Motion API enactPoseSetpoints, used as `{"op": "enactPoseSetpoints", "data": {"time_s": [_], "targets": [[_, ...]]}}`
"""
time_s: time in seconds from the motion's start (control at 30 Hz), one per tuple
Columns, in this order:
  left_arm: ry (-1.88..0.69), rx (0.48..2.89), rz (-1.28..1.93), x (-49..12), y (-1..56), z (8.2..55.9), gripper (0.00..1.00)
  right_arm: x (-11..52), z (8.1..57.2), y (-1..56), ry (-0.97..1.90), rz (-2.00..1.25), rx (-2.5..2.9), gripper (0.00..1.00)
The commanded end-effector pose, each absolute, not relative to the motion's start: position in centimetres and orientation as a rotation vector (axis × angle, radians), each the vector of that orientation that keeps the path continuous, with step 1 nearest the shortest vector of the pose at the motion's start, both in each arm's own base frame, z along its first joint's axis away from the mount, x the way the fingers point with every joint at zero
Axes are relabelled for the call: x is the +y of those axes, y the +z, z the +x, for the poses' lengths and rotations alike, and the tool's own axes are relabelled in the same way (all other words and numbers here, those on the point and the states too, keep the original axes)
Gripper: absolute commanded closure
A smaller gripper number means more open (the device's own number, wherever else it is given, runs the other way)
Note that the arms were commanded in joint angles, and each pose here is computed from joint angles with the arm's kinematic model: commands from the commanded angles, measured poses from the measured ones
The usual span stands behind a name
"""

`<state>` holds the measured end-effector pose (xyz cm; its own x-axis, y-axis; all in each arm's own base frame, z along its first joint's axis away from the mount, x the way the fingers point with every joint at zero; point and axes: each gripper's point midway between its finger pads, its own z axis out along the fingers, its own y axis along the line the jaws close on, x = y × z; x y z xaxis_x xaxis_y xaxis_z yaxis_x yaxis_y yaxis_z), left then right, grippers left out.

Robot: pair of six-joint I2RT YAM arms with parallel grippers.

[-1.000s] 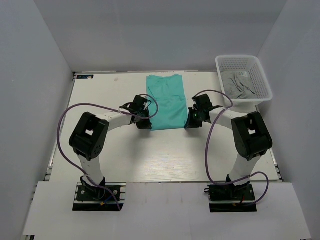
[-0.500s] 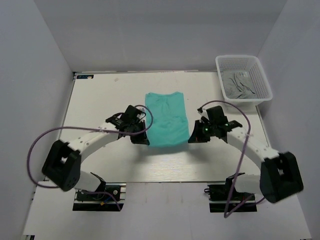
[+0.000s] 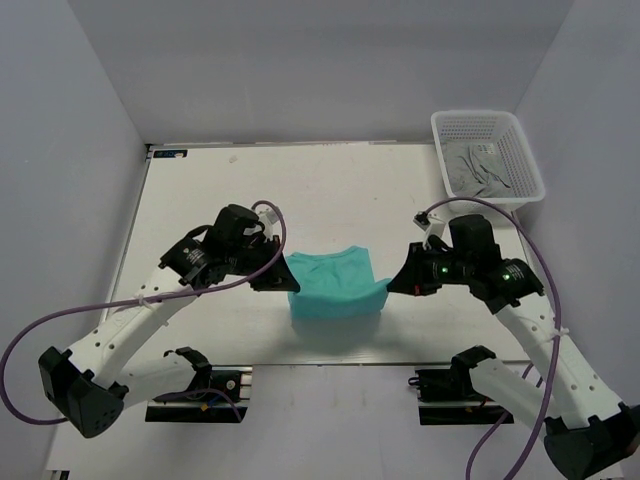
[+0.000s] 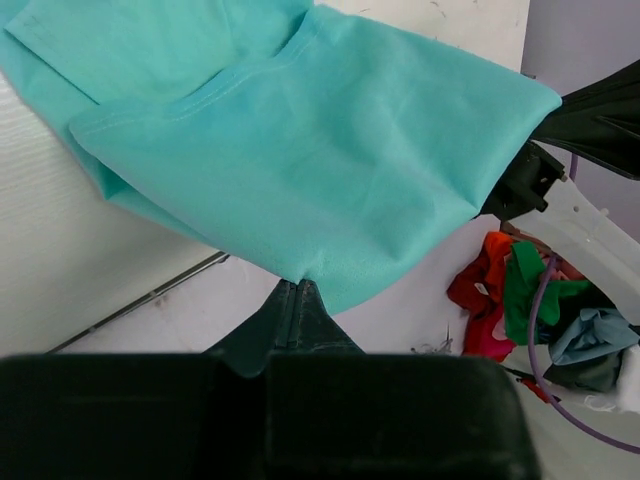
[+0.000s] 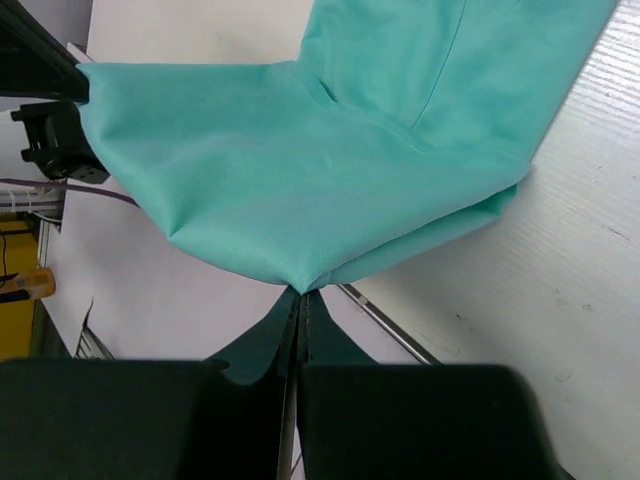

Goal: Fold and stack the t-shirts
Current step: Fold the long partially folded tshirt into a neat square

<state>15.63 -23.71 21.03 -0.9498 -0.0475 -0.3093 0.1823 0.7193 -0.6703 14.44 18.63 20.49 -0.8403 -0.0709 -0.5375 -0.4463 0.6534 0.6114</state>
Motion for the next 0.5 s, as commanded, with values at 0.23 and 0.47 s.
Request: {"op": "enactPoseSetpoints", "data": {"time_s": [0.23,0.47], "targets": [[-0.818,2.598,-0.076,-22.3,20.8,20.0,1.0,19.4,19.2,21.0,0.987,-0.308,2.398,1.0],[-0.573,2.578,-0.238,-20.9,19.1,23.9,1.0,20.8,23.6,20.6,0.986,-0.259,2.376,1.0]]}}
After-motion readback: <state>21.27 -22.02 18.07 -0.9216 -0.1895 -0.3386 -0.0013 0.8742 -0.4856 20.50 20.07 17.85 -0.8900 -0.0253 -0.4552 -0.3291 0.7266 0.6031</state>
